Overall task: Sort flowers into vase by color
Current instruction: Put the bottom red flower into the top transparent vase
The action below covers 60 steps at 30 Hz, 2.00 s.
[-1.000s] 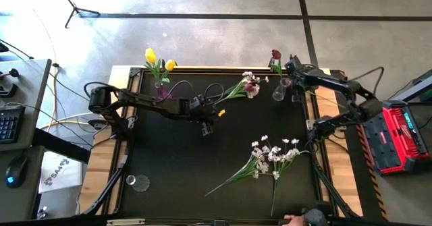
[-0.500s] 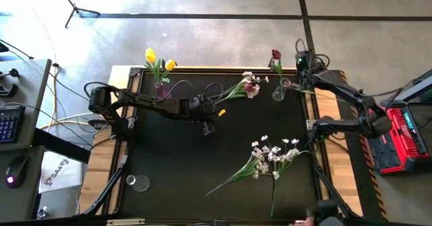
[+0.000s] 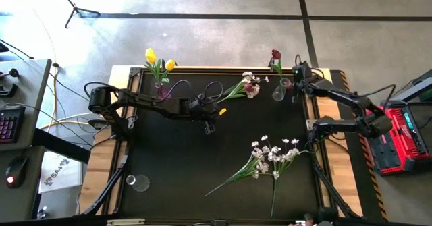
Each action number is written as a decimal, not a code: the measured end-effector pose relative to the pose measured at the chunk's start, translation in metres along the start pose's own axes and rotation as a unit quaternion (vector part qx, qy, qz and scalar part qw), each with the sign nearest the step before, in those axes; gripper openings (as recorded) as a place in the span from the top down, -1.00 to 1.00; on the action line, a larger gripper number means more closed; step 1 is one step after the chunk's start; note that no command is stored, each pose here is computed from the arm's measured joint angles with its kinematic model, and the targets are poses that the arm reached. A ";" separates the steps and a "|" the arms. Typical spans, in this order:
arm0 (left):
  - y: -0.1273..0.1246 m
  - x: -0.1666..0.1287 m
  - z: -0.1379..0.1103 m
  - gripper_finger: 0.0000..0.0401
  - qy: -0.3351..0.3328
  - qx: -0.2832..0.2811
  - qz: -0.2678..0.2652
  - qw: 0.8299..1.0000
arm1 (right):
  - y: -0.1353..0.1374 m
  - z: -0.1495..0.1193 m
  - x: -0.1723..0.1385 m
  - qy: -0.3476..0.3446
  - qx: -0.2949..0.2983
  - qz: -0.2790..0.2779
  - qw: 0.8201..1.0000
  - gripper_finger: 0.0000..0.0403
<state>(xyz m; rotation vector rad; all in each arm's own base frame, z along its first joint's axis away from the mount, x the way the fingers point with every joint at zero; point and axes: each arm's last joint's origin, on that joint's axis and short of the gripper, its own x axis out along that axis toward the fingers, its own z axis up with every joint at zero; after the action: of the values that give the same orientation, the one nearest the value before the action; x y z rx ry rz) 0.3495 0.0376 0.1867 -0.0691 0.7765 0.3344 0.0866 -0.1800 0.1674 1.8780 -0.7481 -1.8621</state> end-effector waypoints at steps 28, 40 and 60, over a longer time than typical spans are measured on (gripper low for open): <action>-0.006 -0.001 -0.003 0.21 0.011 0.032 -0.017 0.999 | -0.021 -0.007 0.008 0.043 -0.003 0.032 0.999 0.61; 0.011 0.002 0.001 0.21 0.004 0.044 0.001 0.999 | -0.037 -0.001 -0.005 0.016 -0.046 -0.023 0.999 0.61; 0.014 0.003 -0.001 0.21 0.015 0.023 -0.011 1.000 | -0.040 -0.018 0.024 -0.004 0.013 -0.009 1.000 0.61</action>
<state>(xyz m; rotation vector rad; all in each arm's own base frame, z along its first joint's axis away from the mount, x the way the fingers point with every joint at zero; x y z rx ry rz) 0.3463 0.0515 0.1851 -0.0405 0.8122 0.2946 0.1080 -0.1650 0.1245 1.9001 -0.7634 -1.8802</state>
